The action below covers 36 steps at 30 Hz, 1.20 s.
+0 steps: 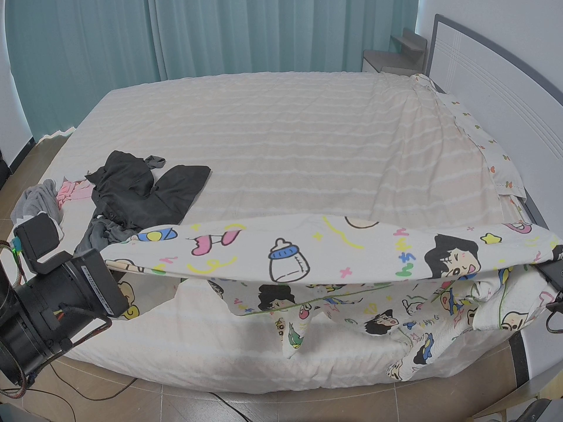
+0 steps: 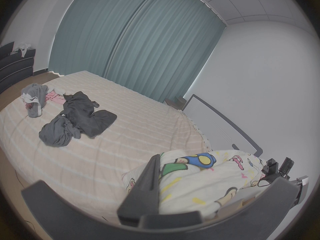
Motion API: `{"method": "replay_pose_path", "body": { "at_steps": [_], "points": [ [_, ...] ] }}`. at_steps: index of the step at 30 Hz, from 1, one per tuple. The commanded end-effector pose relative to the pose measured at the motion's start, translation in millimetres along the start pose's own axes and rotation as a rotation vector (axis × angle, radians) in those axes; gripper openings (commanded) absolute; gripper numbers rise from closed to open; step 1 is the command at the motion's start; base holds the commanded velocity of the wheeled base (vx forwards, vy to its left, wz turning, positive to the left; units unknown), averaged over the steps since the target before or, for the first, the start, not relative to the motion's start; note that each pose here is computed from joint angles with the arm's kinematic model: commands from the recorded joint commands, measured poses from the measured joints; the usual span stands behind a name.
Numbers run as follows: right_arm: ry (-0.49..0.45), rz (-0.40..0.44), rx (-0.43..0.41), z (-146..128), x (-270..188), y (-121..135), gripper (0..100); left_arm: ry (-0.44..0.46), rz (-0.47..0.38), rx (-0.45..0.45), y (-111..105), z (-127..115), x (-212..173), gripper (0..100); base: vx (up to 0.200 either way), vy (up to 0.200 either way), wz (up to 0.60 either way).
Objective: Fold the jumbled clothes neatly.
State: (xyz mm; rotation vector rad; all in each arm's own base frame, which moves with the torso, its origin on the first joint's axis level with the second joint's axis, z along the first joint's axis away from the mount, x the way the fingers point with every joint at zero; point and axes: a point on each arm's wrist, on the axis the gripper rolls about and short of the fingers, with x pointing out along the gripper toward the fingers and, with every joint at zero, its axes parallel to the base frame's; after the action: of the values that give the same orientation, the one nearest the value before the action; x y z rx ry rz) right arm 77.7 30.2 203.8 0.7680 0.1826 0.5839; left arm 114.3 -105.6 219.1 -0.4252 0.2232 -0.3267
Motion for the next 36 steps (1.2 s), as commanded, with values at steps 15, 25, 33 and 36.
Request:
{"method": "replay_pose_path", "body": {
  "at_steps": [15,25,33,36],
  "points": [
    [0.182,-0.192,0.087,-20.6,34.5,-37.4,0,0.176,0.119,0.072,16.3,-44.3,22.8,0,0.0,0.0,0.0],
    [0.22,-0.36,0.158,-20.0,79.2,-80.5,0,0.209,0.21,-0.012,19.6,-42.9,104.3,0,0.1,0.0,0.0],
    [0.151,-0.38,0.158,-13.4,114.4,-117.0,0,0.203,0.25,-0.026,20.8,-45.8,167.0,0,0.2,0.0,0.0],
    [0.127,-0.377,0.152,-8.8,126.7,-126.3,0,0.193,0.253,-0.032,19.0,-45.7,185.9,0,0.2,0.0,0.0]
  ]
}}
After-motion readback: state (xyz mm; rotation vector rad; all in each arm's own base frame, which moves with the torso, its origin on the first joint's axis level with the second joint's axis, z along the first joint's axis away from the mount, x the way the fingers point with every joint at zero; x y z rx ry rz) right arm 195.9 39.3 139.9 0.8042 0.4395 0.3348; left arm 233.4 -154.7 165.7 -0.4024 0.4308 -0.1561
